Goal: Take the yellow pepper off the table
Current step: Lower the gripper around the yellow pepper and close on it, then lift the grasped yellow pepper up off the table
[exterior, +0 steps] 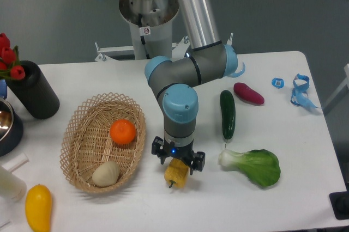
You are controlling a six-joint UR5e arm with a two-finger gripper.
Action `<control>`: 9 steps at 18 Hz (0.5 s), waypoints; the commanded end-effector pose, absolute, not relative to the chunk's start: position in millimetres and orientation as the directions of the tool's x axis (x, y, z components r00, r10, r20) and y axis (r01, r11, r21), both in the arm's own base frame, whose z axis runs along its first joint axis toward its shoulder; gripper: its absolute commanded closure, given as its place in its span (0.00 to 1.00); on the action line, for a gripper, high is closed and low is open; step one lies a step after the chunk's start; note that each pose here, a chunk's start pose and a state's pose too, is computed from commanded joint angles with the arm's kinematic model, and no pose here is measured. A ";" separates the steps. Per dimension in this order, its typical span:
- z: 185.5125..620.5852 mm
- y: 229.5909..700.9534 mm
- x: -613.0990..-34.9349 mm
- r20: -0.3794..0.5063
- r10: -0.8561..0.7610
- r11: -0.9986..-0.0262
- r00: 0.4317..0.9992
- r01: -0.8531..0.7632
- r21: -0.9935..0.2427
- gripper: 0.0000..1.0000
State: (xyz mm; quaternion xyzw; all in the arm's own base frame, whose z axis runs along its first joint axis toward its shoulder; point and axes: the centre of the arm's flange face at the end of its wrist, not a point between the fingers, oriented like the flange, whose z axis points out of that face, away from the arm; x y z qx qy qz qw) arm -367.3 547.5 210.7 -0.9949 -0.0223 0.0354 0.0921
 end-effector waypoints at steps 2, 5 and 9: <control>210.7 547.6 -367.2 -0.065 0.052 -0.982 0.997 0.039 -0.186 0.58; 213.0 547.0 -366.8 -0.067 0.057 -0.981 0.996 0.044 -0.187 0.73; 222.5 548.0 -367.6 -0.077 0.058 -0.979 0.995 0.041 -0.200 0.78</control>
